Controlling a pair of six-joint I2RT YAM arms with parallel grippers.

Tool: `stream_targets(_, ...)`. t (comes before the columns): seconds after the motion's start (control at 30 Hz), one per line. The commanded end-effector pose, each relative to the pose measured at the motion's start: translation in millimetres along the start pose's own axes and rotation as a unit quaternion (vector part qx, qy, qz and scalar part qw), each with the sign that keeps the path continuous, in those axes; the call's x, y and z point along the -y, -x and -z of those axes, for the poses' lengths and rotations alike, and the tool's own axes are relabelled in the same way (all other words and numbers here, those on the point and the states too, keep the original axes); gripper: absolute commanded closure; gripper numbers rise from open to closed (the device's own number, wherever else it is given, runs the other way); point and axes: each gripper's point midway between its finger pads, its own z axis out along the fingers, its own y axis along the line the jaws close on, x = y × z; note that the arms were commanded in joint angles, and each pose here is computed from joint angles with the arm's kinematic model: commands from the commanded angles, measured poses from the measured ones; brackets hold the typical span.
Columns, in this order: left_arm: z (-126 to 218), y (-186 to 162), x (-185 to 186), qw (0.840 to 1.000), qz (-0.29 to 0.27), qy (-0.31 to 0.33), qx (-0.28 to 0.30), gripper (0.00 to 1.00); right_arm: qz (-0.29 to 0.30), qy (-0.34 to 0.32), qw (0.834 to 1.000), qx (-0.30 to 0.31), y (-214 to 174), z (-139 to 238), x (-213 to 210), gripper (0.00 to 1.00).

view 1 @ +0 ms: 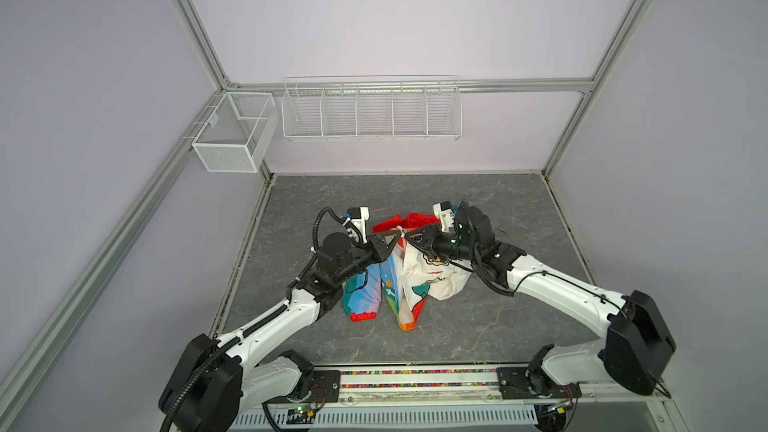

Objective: Zip up the jacket

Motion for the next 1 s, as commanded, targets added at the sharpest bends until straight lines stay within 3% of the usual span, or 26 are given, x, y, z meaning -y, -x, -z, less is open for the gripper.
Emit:
stream_targets(0.0,3,3,9,1.0,-0.004,-0.019,0.009,1.0,-0.004,0.02,1.0,0.006,4,2,-15,0.72)
stream_targets(0.6,2,0,6,1.0,-0.003,-0.018,0.005,1.0,-0.002,0.027,1.0,0.009,3,13,-24,0.76)
stream_targets(0.97,1,0,5,1.0,-0.003,-0.017,0.006,1.0,-0.001,0.023,1.0,0.007,2,14,-24,0.84)
